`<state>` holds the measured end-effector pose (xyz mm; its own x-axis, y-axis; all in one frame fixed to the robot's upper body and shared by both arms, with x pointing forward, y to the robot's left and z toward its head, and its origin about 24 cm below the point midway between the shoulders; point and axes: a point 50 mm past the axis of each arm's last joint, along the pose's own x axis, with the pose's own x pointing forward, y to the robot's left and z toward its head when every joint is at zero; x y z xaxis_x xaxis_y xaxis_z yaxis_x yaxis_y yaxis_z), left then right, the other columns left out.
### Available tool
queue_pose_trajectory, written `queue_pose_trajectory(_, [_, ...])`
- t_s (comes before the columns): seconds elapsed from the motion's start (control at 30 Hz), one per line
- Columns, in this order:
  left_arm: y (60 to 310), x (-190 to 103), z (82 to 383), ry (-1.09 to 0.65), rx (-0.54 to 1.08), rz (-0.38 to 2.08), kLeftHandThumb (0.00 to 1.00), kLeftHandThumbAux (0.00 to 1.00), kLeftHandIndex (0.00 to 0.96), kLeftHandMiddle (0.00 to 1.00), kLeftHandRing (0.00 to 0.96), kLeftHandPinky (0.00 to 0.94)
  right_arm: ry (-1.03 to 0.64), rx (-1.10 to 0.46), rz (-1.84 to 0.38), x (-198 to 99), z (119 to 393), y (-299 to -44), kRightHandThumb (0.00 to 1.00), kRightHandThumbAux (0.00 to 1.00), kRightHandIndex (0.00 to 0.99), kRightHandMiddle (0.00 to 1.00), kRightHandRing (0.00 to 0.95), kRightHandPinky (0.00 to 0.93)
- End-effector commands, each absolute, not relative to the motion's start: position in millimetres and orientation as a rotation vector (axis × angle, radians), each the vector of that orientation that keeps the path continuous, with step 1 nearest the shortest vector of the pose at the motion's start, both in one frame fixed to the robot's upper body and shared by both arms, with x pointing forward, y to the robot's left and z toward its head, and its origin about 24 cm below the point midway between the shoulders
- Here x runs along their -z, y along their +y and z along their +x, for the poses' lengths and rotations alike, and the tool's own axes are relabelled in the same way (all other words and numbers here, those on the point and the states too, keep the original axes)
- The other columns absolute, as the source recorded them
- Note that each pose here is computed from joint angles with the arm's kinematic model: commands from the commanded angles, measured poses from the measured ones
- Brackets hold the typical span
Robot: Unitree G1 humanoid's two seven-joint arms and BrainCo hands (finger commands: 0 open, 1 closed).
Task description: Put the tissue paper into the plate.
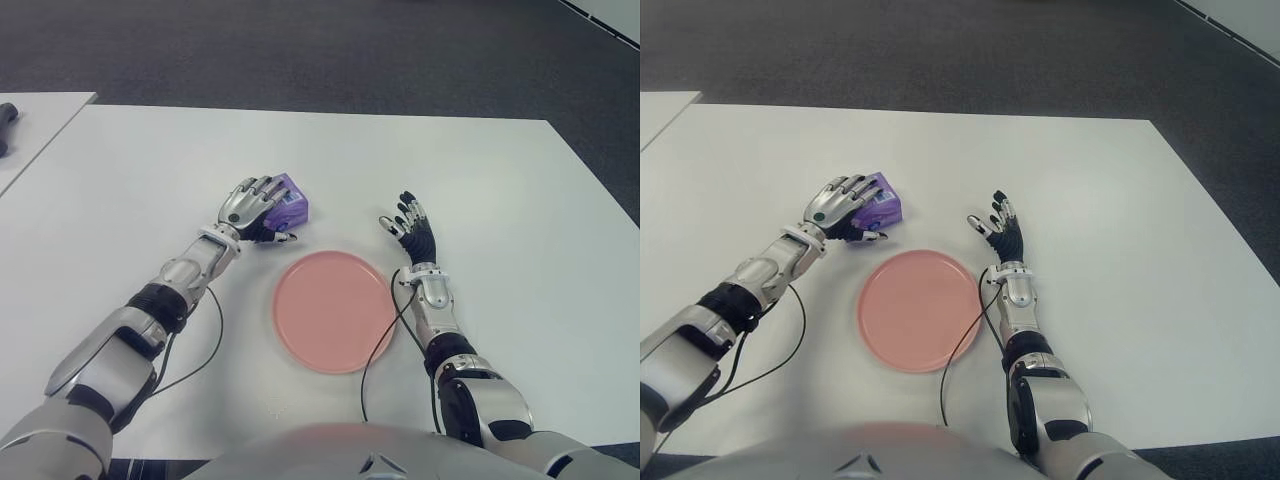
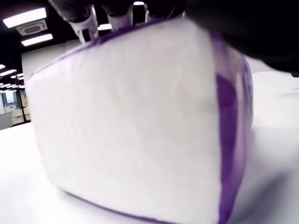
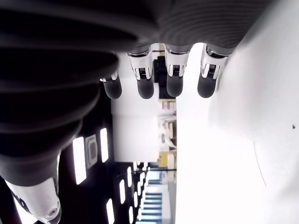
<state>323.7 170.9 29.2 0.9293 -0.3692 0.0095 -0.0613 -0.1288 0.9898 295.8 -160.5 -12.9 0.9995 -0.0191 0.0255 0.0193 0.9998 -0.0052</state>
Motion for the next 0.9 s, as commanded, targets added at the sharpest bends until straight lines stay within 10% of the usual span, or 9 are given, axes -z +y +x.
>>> queue_pose_trajectory(0.03, [170, -22, 323, -0.3, 0.292, 1.701, 0.081, 0.16, 0.0, 0.0, 0.0, 0.0, 0.14, 0.031, 0.0, 48, 269, -163, 0.001, 0.676, 0.0, 0.0, 0.0, 0.0])
queue_pose_trajectory(0.9, [181, -33, 334, -0.458, 0.181, 2.032, 0.064, 0.248, 0.0, 0.0, 0.0, 0.0, 0.138, 0.005, 0.009, 48, 268, -164, 0.001, 0.684, 0.0, 0.0, 0.0, 0.0])
